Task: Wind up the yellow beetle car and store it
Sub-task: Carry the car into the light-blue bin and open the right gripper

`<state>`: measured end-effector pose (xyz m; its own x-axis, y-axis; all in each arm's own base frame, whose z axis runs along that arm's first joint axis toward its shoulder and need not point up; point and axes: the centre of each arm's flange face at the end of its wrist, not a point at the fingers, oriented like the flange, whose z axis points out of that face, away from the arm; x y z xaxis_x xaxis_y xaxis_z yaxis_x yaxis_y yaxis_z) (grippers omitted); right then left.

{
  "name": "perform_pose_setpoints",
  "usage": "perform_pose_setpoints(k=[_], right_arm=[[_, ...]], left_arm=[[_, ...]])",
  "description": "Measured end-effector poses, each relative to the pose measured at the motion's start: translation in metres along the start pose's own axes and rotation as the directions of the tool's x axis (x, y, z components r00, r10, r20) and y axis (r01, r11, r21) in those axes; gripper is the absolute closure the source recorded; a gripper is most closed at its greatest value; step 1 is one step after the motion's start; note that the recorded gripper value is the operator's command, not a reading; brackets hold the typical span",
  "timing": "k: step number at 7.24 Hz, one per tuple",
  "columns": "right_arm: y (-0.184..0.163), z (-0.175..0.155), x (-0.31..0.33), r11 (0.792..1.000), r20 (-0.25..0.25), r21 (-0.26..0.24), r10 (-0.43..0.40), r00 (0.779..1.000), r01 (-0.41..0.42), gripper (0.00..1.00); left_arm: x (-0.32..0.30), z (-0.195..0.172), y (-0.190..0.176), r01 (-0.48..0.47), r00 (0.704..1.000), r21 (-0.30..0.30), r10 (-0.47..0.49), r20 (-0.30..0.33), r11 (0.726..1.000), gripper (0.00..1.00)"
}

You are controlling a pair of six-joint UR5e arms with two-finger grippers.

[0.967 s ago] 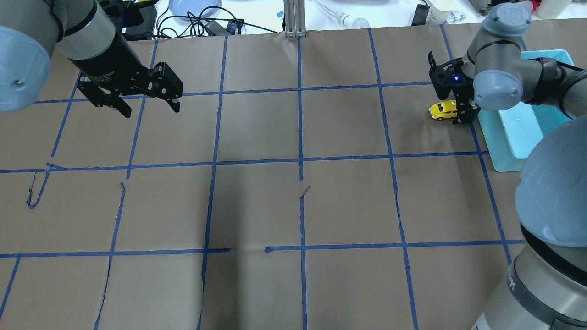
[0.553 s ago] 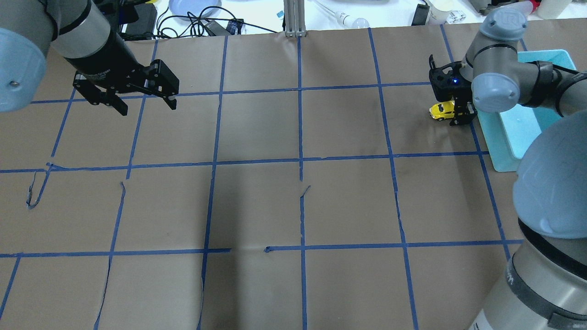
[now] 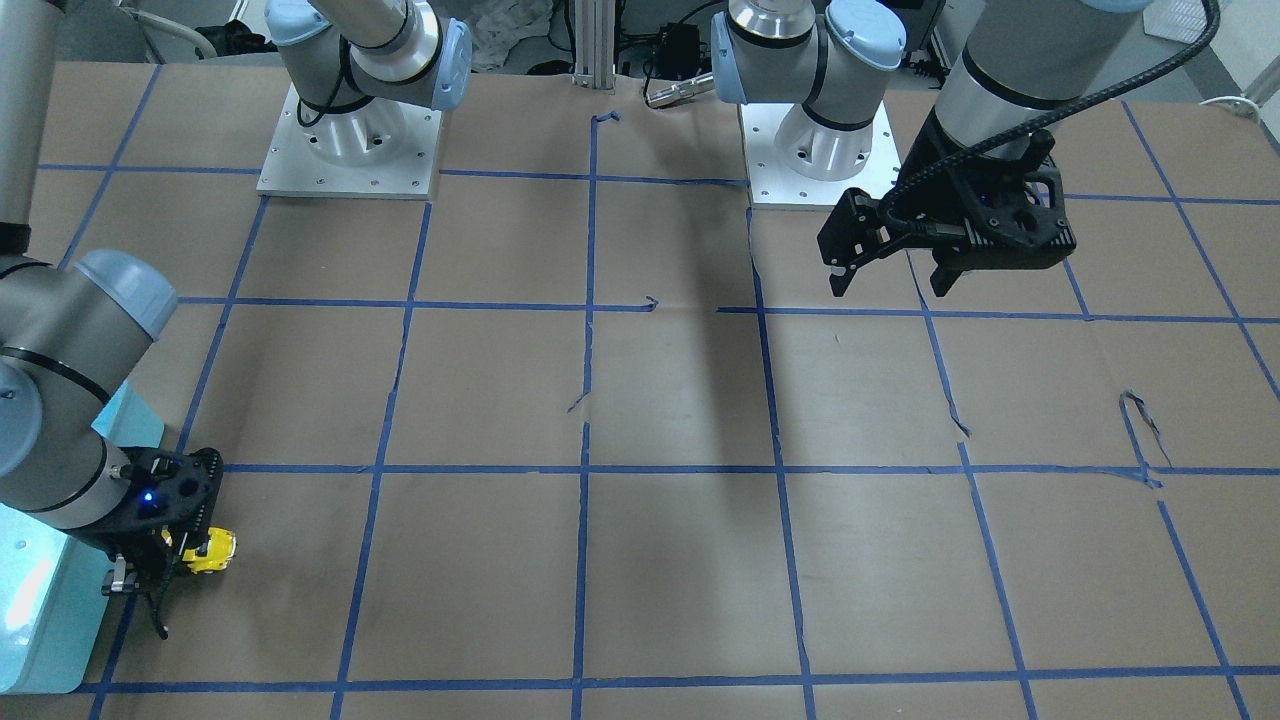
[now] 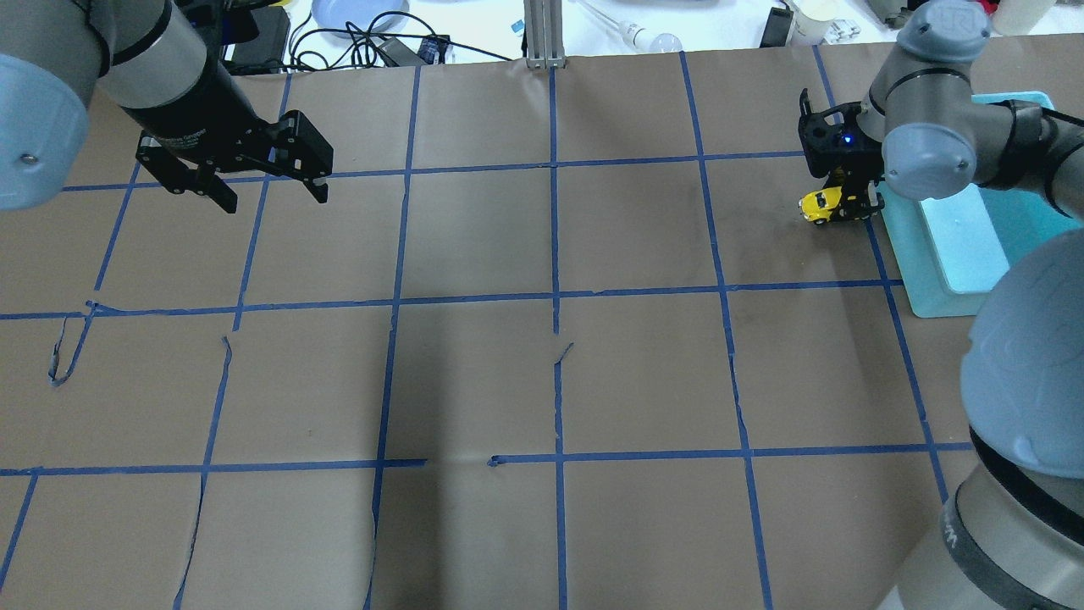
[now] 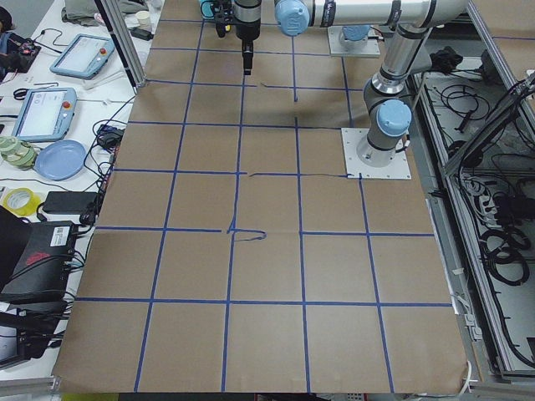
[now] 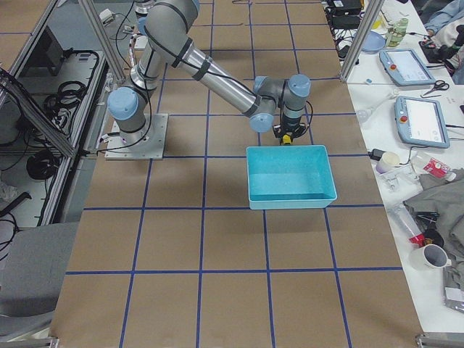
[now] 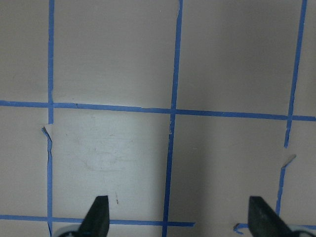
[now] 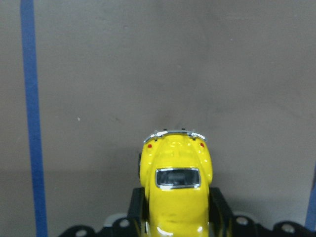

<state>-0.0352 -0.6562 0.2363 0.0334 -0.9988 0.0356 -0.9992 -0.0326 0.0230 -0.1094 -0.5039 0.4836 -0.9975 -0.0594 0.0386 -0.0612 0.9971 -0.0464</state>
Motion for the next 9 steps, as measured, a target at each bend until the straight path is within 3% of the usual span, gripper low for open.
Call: perform_pose_setpoints(k=[2,4,5,7,9], right_arm=[[0.002,-0.06,-0.007,0.999,-0.01,0.027,0.032,0.999,-0.031,0.88],[0.063,-0.089,-0.003,0.996,-0.013,0.027,0.08,0.997,-0.08,0.92],[0.11,-0.088,-0.006,0.994,-0.011,0.028,0.11,0.994,-0.11,0.9],[0.186,-0.054,-0.012,0.987,0.007,0.035,0.155,0.988,-0.155,0.84],[0.222,-0.017,-0.011,0.986,0.023,0.039,0.16,0.987,-0.161,0.75]], left_arm=[[-0.002,-0.002,0.002,-0.003,1.0,0.004,0.003,0.024,1.0,0.0],[-0.005,-0.002,0.002,-0.003,0.998,0.006,0.002,0.058,1.0,0.0],[-0.005,-0.002,0.002,-0.003,0.998,0.006,0.003,0.062,1.0,0.0],[-0.006,-0.001,0.001,-0.004,0.998,0.005,0.004,0.064,1.0,0.0],[-0.006,0.001,0.001,-0.005,0.998,0.001,0.005,0.064,1.0,0.0]])
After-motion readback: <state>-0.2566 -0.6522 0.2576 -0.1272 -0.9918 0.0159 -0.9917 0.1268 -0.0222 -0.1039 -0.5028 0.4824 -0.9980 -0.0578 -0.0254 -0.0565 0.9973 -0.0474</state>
